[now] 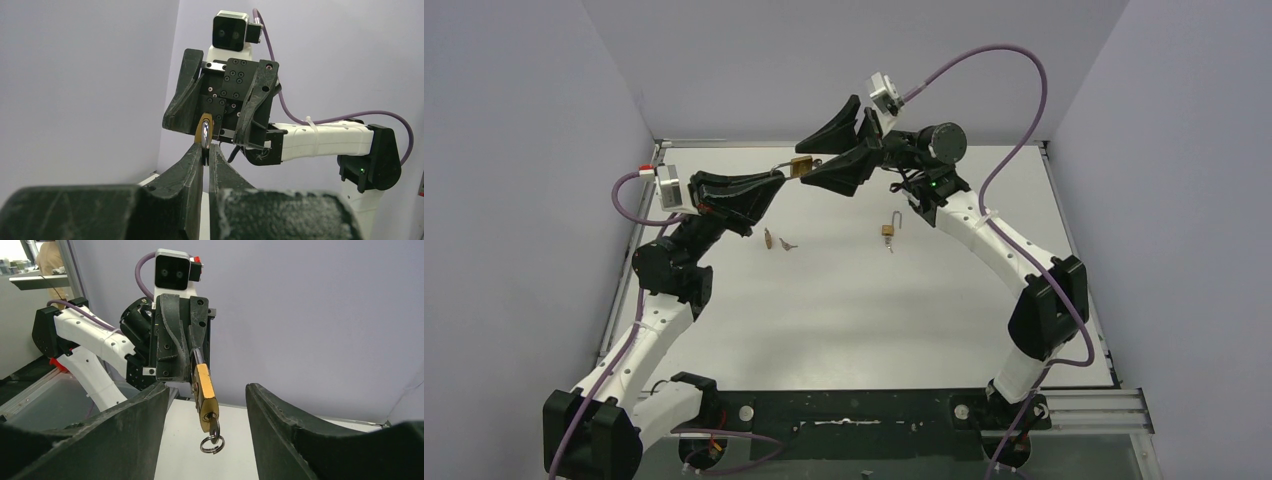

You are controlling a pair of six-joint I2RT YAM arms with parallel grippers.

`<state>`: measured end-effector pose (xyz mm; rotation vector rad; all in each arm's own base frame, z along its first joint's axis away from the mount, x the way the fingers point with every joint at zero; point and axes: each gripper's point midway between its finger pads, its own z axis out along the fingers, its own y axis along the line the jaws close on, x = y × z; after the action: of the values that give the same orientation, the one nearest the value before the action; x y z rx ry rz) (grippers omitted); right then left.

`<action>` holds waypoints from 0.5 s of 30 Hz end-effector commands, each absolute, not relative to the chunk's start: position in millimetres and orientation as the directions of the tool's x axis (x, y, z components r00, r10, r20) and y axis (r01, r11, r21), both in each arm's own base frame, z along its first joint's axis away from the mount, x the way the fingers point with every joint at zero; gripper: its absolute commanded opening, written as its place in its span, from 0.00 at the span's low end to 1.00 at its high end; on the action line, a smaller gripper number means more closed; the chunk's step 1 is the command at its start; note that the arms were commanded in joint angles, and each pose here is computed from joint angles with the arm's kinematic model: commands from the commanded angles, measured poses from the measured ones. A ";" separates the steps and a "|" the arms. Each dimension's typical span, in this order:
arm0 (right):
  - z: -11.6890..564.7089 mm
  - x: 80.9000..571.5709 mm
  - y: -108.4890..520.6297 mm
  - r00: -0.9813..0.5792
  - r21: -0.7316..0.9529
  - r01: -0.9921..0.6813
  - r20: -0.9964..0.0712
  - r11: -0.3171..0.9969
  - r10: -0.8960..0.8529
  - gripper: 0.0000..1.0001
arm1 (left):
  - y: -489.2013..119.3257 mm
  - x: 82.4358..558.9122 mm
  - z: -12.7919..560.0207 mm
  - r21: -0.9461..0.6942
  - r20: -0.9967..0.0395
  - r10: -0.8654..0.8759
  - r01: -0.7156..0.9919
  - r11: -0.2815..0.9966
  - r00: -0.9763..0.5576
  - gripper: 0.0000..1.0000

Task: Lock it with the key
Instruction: Lock the lock.

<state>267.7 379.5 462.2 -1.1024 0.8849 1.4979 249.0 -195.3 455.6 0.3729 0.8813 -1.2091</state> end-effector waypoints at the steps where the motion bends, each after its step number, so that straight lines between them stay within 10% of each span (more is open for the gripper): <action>1: 483.4 263.1 376.3 0.016 -0.093 -0.975 -0.936 -0.203 0.353 0.57 | -187.0 237.5 478.0 -0.119 -0.718 -0.675 0.926 0.359 0.169 0.00; 15: 481.8 262.4 379.4 -0.021 -0.067 -0.968 -0.939 -0.241 0.345 0.44 | -184.2 238.2 477.5 -0.117 -0.712 -0.679 0.923 0.368 0.180 0.00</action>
<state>275.3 386.6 451.0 -1.1016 0.9228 1.5473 249.9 -191.9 457.2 0.3705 0.8716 -1.1963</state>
